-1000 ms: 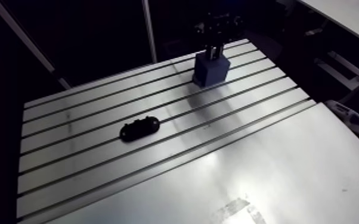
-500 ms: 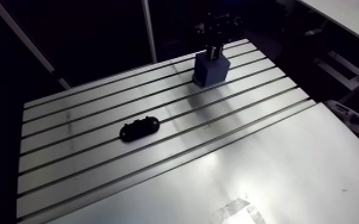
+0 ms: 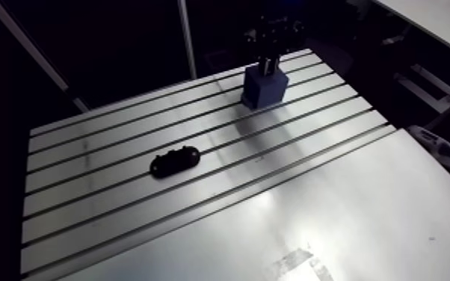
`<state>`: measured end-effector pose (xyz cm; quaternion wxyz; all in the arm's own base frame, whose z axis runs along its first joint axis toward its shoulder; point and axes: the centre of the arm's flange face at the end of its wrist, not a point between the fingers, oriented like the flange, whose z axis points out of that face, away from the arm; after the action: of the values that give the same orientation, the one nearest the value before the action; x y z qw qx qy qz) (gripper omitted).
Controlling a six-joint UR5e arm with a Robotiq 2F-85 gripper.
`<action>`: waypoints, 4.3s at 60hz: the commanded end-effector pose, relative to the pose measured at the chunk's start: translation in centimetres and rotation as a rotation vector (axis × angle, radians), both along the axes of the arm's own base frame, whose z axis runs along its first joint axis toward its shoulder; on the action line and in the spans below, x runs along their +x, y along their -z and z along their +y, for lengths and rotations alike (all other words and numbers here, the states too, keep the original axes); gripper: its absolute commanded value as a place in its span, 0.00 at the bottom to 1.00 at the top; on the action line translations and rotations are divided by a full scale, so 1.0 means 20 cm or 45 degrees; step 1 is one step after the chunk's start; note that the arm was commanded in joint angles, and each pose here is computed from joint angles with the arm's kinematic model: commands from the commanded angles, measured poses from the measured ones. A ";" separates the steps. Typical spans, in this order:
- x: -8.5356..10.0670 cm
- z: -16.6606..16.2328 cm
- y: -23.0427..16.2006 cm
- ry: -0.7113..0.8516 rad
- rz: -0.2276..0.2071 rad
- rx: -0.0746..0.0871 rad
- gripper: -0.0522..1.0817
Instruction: Pick up the M10 bolt and insert it into the hex recess until seated.
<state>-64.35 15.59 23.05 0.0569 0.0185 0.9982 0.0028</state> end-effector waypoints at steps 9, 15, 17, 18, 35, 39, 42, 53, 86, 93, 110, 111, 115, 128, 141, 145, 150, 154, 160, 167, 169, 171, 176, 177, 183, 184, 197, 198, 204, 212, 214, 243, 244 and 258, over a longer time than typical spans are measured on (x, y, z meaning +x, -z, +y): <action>0.00 0.00 -0.01 -0.001 0.004 0.000 0.68; 0.00 0.00 0.00 -0.002 0.002 -0.001 0.68; 0.00 0.00 0.00 -0.002 0.002 -0.001 0.68; 0.00 0.00 0.00 -0.003 0.002 -0.001 0.68; 0.00 0.00 -0.01 -0.034 0.003 -0.004 0.69; 0.00 0.01 -0.01 -0.034 0.004 -0.004 0.69; 0.00 0.01 -0.01 -0.034 0.005 -0.003 0.69; 0.00 0.02 -0.03 -0.083 0.009 -0.007 0.69; 0.02 0.01 -0.02 -0.266 -0.007 -0.032 0.69; 0.01 0.01 -0.03 -0.268 -0.003 -0.029 0.69; 0.00 0.02 -0.05 -0.313 0.003 -0.026 0.69; 0.00 0.02 -0.05 -0.317 0.004 -0.026 0.69; 0.00 0.02 -0.05 -0.329 0.004 -0.028 0.69; 0.00 0.02 -0.03 -0.360 -0.001 -0.034 0.69; -0.01 0.02 -0.04 -0.423 0.006 -0.033 0.68; -0.01 0.03 -0.04 -0.432 0.011 -0.031 0.68; -0.02 0.03 -0.05 -0.442 0.014 -0.030 0.68; -0.02 0.02 -0.05 -0.462 0.014 -0.031 0.68; -0.02 0.02 -0.05 -0.486 0.011 -0.034 0.68; -0.02 0.02 -0.04 -0.494 0.009 -0.038 0.68; -0.01 0.02 -0.04 -0.497 0.005 -0.042 0.68; -0.01 0.02 -0.04 -0.497 0.005 -0.042 0.68; -0.01 0.01 -0.03 -0.516 0.000 -0.048 0.68; -0.01 0.01 -0.04 -0.523 0.001 -0.047 0.68; -0.01 0.01 -0.04 -0.528 0.002 -0.047 0.68; -0.01 0.01 -0.04 -0.528 0.002 -0.047 0.68; -0.01 0.02 -0.04 -0.532 0.000 -0.047 0.68; -0.01 0.02 -0.04 -0.535 0.000 -0.047 0.68; -0.01 0.02 -0.04 -0.565 -0.003 -0.044 0.68; -0.01 0.03 -0.04 -0.577 -0.010 -0.040 0.68; -0.01 0.03 -0.03 -0.579 -0.012 -0.041 0.68; -0.03 0.03 -0.04 -0.693 -0.005 -0.046 0.68; -0.03 0.03 -0.04 -0.693 -0.005 -0.046 0.68; -0.06 0.04 -0.02 -0.707 -0.016 -0.040 0.67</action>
<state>-65.11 16.30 23.67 0.0575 -0.2512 0.9662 0.0000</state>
